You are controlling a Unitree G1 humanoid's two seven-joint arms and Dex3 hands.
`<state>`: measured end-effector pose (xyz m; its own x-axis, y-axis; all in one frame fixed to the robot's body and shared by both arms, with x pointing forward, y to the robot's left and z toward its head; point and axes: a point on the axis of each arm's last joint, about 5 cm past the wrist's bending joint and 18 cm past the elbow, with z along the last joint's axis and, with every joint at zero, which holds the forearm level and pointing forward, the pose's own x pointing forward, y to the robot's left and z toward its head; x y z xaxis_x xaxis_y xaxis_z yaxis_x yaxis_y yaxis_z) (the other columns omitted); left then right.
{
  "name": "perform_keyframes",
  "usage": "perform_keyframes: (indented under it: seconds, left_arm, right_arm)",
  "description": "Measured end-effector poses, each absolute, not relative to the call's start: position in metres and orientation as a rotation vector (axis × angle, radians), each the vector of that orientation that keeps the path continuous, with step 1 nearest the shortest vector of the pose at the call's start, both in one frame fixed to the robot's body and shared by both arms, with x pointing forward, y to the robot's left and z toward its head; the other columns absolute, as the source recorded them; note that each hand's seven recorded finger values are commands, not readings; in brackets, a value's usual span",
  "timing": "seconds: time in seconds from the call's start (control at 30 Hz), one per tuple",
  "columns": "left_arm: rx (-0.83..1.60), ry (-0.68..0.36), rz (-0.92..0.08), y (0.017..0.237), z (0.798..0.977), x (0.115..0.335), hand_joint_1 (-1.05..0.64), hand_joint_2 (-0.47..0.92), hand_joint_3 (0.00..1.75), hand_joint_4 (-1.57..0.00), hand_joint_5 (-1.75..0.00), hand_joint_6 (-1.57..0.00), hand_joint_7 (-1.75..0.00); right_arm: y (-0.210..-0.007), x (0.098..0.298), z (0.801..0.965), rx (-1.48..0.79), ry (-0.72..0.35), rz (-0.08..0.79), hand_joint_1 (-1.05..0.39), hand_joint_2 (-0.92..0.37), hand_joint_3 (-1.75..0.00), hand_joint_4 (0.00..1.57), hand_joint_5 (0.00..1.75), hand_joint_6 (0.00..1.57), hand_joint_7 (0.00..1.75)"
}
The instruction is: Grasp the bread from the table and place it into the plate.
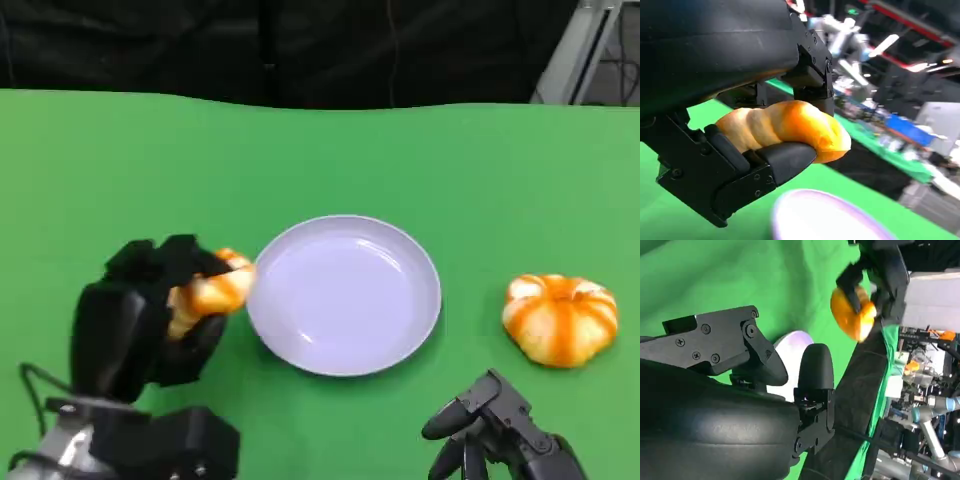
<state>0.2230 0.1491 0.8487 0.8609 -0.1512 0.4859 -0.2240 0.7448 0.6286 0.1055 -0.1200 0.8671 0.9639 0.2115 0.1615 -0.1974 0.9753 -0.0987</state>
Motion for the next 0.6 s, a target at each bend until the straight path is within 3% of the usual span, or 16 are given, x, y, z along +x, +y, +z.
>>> perform_keyframes:
  seconds: [0.13,0.6]
  left_arm:
    - [0.714,-0.593,0.018,0.129,0.854,0.233,-0.24,0.35,1.52,-0.87,-1.75,-0.66,-1.75]
    - [0.729,-0.592,-0.108,0.077,0.865,0.256,-0.13,0.27,1.47,-0.91,-1.75,-0.71,-1.75]
  right_arm:
    - [-0.12,0.105,0.867,-0.082,-0.172,0.208,-0.06,-0.92,-1.19,0.36,1.75,0.15,1.75]
    - [-0.116,0.103,0.868,-0.091,-0.174,0.214,-0.05,-0.92,-1.19,0.36,1.75,0.17,1.75]
